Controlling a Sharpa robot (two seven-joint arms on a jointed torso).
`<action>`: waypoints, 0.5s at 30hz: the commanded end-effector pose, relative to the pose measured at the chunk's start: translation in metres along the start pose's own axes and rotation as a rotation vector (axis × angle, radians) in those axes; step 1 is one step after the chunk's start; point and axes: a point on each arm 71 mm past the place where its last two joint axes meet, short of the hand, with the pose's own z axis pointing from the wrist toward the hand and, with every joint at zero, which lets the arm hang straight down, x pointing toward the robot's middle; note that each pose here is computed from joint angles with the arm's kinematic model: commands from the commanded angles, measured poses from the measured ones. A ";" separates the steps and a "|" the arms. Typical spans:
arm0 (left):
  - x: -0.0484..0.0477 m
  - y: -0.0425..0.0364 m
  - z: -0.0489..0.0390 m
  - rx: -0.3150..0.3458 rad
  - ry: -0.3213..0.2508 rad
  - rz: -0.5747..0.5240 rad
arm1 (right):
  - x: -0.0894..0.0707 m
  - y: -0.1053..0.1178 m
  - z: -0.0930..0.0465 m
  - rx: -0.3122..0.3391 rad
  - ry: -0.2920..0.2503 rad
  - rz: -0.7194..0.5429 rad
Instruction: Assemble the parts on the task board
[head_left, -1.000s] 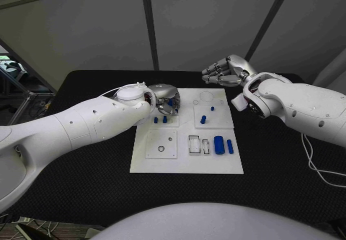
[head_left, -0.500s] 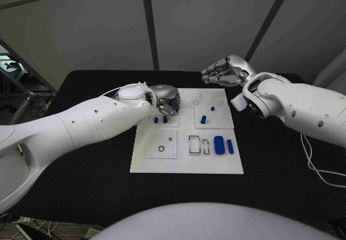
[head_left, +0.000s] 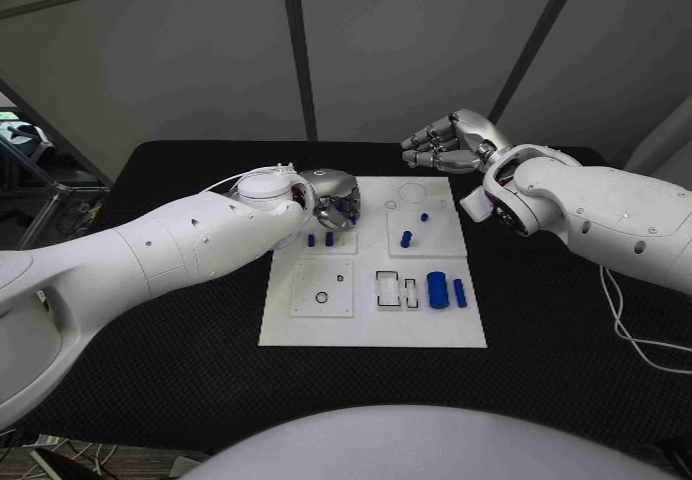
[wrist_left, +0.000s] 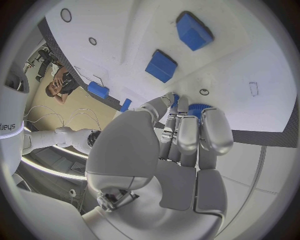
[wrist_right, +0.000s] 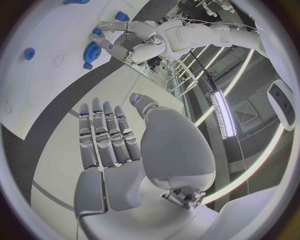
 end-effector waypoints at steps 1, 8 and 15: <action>0.0024 0.0000 0.0000 0.005 0.011 0.004 | 0.000 0.002 0.000 -0.012 -0.002 -0.001; 0.0009 0.0008 -0.0025 0.010 -0.017 -0.011 | 0.000 0.002 0.000 -0.013 -0.002 -0.002; -0.0032 0.0037 -0.0114 0.012 -0.051 -0.036 | -0.001 0.001 0.000 -0.012 -0.004 -0.003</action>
